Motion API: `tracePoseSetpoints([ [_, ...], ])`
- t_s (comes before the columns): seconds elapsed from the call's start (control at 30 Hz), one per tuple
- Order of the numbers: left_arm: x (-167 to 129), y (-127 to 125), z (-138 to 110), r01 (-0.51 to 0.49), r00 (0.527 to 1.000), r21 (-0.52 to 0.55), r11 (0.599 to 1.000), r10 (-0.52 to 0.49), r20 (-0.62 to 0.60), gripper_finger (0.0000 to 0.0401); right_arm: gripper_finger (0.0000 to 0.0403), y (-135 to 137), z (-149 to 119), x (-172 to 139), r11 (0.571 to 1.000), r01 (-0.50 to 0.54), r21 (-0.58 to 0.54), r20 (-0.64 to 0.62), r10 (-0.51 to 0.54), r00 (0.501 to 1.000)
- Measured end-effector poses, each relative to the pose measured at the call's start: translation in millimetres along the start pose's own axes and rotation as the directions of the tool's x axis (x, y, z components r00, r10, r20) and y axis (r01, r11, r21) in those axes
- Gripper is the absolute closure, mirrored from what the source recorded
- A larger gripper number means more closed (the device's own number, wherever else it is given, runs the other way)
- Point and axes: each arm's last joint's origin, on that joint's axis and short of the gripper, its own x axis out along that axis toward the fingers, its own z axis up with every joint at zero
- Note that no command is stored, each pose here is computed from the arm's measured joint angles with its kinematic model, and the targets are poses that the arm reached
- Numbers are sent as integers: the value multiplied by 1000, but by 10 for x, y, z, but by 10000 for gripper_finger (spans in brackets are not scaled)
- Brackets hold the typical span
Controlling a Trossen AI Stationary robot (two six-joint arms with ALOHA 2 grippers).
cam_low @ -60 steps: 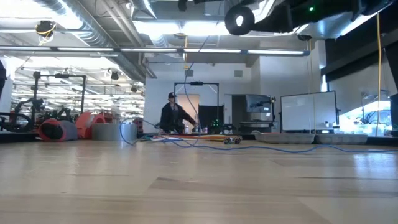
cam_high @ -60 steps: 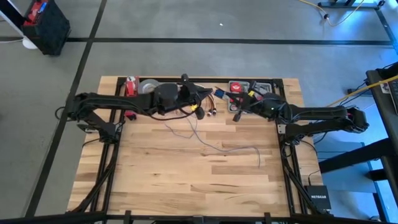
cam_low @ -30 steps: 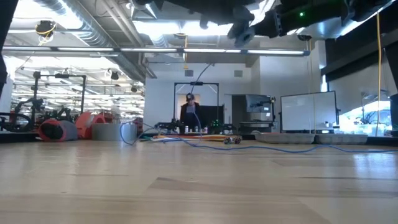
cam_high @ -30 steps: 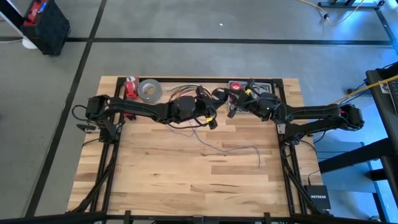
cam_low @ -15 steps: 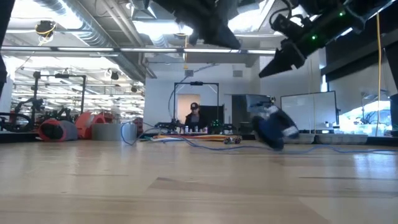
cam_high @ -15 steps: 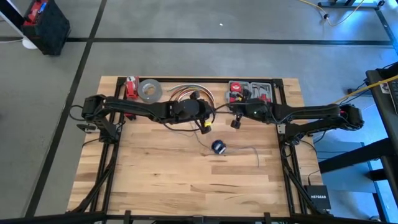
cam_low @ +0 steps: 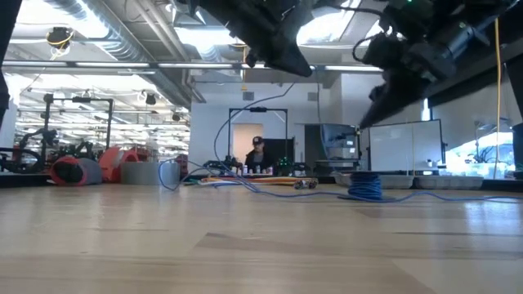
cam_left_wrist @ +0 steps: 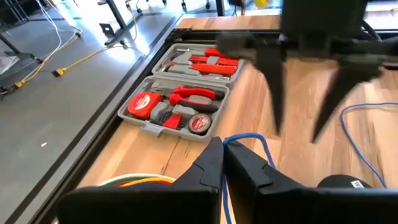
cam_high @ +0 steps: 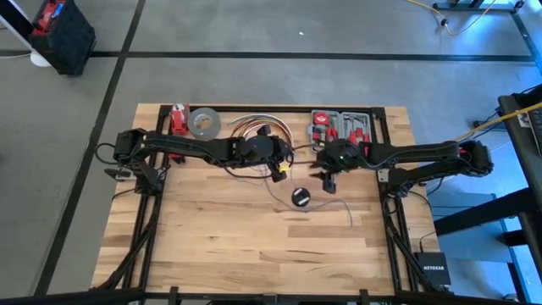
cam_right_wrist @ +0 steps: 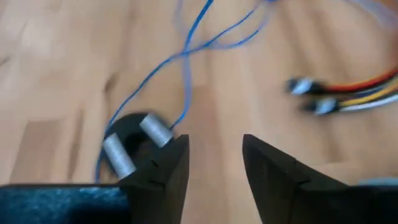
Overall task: Coil cords
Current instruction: Coil the blue wire on the black spool
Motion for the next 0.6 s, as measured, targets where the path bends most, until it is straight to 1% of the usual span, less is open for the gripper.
tracePoseSetpoints([
  [0.07, 0, 0, 6, 0, 1000, -2, 1000, 0, 6, 395, 244, 35, -87, 50, 1000, -18, -10, -19, 18, 1000],
  [0.13, 5, 15, 12, -4, 1000, -4, 1000, 4, 11, 386, 243, 57, -124, 78, 1000, -1, -26, -7, 1, 1000],
  [0.27, 27, 73, 14, -18, 1000, -13, 1000, 18, 13, 341, 242, 54, -164, 105, 997, 61, -42, -4, -61, 998],
  [0.37, 43, 122, 30, -31, 999, -20, 999, 31, 29, 304, 242, 48, -148, 101, 995, 70, -66, 10, -70, 998],
  [0.47, 54, 156, 40, -41, 998, 26, 999, 40, 38, 280, 242, 48, -148, 102, 995, 70, -69, 11, -69, 998],
  [0.57, 59, 173, 46, -47, 998, 72, 996, 44, 44, 273, 242, 48, -148, 102, 995, 70, -70, 11, -69, 998],
  [0.6, 59, 174, 49, -48, 998, 72, 996, 45, 47, 273, 242, 48, -148, 102, 995, 69, -70, 11, -69, 998],
])
